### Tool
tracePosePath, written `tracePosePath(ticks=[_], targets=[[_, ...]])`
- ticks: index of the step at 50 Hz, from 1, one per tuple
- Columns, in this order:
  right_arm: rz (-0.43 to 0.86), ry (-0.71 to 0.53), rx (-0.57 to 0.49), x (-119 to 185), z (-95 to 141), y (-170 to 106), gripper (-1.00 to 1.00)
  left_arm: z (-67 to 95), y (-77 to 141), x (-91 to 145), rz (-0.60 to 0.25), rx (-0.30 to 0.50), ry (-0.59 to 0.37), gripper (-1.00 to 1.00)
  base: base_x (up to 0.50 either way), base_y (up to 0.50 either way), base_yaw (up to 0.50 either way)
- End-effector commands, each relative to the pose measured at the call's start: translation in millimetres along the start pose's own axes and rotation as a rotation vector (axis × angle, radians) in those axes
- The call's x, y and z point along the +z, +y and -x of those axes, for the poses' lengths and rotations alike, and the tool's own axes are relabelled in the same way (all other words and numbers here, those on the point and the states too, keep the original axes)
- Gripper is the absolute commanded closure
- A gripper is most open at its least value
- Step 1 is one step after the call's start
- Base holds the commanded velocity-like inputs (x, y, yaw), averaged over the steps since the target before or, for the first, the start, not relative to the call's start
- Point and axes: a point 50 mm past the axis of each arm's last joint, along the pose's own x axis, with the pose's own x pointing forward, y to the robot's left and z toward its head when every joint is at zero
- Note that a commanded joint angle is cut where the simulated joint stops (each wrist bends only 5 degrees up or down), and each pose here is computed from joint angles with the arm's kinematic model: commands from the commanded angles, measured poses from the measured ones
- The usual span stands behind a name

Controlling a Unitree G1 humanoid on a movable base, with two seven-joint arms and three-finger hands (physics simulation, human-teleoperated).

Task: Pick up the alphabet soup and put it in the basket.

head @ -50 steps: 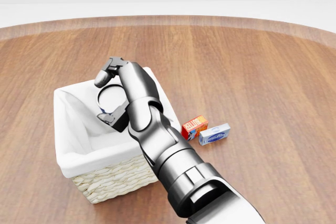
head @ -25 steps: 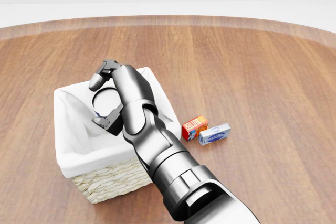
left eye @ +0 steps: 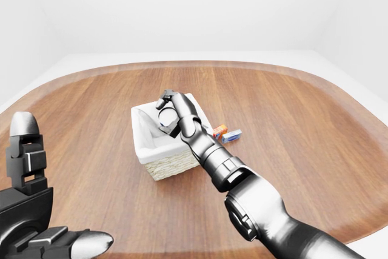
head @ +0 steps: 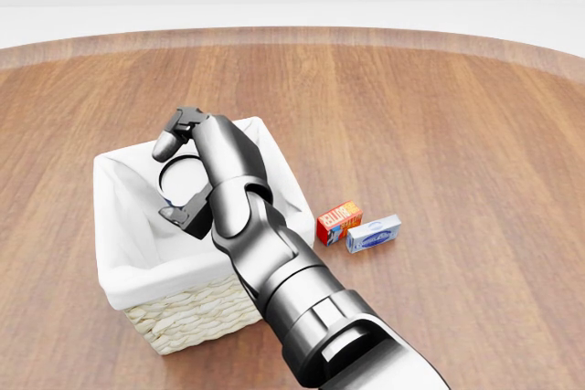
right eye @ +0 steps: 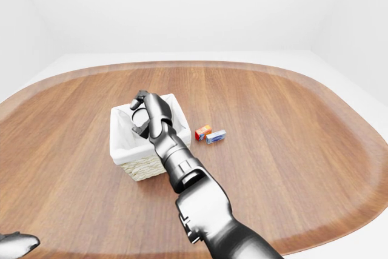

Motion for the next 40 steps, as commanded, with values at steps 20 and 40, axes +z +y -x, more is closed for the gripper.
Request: tracePosePath(ticks=[20,40], targets=[[-0.015,-0.014,-0.014,6.2,-0.5,-0.5,-1.0,0.9,0.5,0.1,0.008,0.001,0.009,-1.0,0.0,0.0,0.0],[-0.015,-0.013,-0.007,6.0,0.2,1.6,-1.0,0.5,0.8,0.5,0.008,0.002,0.005,-1.0,0.0,0.0,0.0]])
